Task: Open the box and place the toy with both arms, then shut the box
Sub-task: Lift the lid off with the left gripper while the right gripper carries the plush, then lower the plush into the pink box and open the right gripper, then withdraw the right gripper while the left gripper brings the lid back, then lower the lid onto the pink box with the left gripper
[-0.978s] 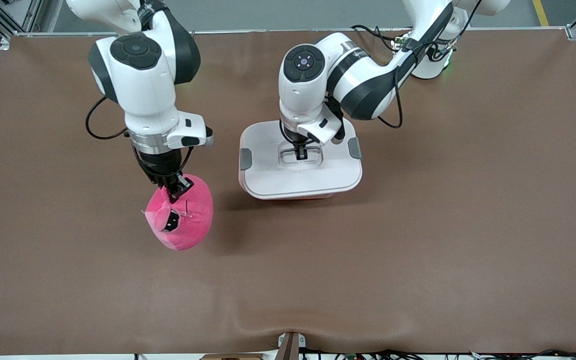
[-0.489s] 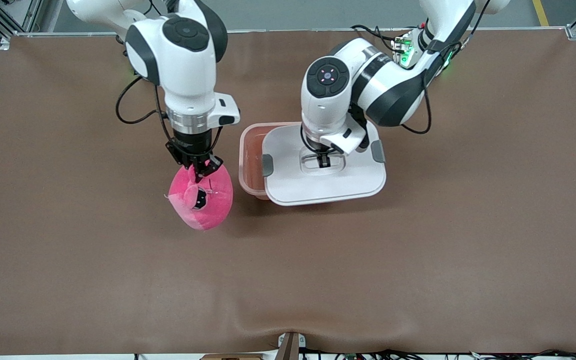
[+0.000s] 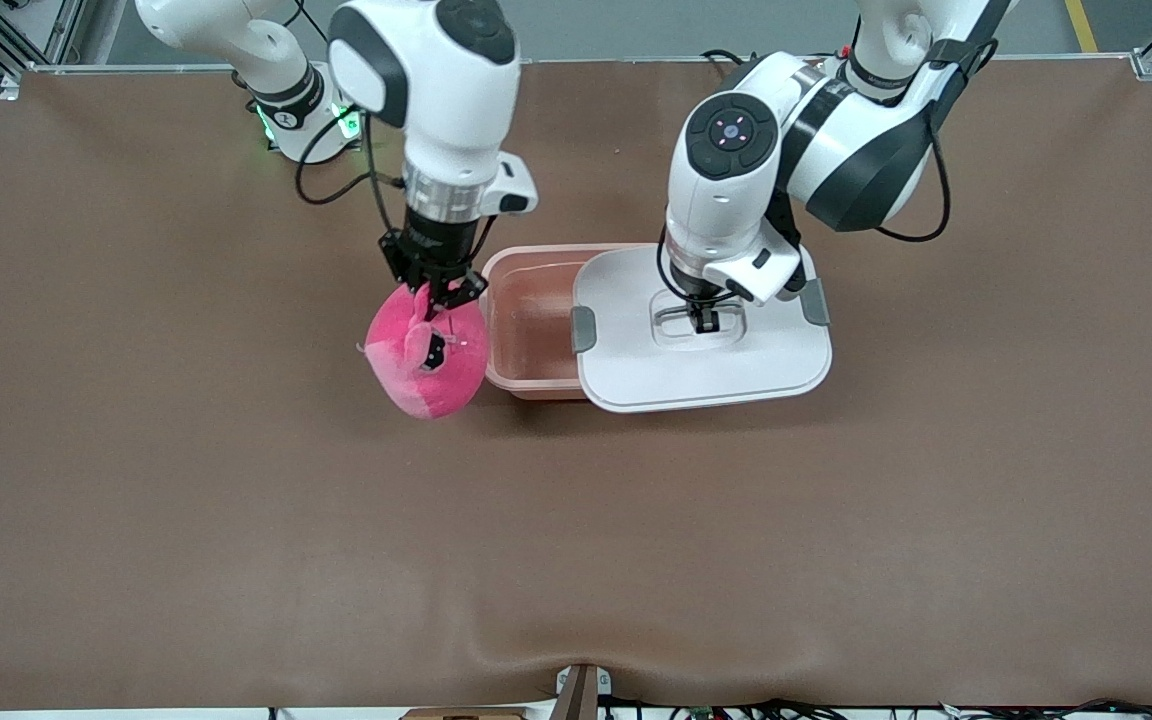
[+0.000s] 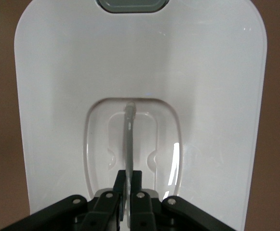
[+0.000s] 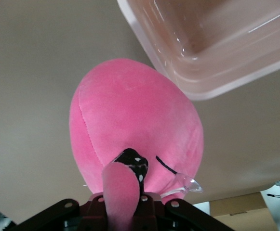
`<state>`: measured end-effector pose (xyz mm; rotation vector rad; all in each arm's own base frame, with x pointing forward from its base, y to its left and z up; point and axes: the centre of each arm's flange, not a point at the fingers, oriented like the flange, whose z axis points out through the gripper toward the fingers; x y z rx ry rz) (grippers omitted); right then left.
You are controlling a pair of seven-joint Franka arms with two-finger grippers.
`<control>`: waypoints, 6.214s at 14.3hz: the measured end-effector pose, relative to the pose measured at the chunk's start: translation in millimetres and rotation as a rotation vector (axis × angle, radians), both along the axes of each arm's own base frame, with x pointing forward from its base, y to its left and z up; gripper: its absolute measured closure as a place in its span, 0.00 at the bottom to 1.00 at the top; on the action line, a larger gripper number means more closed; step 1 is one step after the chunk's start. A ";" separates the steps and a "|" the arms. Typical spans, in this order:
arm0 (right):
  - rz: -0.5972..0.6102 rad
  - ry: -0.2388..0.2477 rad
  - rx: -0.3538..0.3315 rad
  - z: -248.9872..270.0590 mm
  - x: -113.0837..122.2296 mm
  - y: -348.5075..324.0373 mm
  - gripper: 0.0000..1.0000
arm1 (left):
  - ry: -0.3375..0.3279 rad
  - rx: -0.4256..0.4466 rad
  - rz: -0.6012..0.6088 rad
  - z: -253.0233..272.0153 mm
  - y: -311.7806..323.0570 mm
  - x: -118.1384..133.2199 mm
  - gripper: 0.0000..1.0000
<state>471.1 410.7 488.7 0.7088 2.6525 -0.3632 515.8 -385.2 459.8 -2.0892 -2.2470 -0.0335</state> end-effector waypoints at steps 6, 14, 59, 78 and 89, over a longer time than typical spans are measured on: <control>-0.009 -0.009 -0.025 -3.6 -38.6 32.3 0.87 | -0.007 -0.010 -0.053 21.7 50.7 9.1 0.93; -0.027 -0.025 -0.042 -22.2 -88.6 73.5 0.87 | -0.023 -0.045 -0.076 37.1 141.1 22.5 0.93; -1.329 0.051 0.439 51.2 77.9 -206.9 0.00 | -0.037 -0.135 -0.131 43.2 168.1 7.9 0.93; -2.420 -0.254 0.396 103.6 55.6 -379.0 0.00 | -0.008 -0.154 0.007 2.7 -7.7 2.4 0.93; -2.573 -0.327 0.489 151.2 51.7 -412.5 0.00 | -0.048 -0.113 0.071 -52.7 -100.9 -18.5 0.93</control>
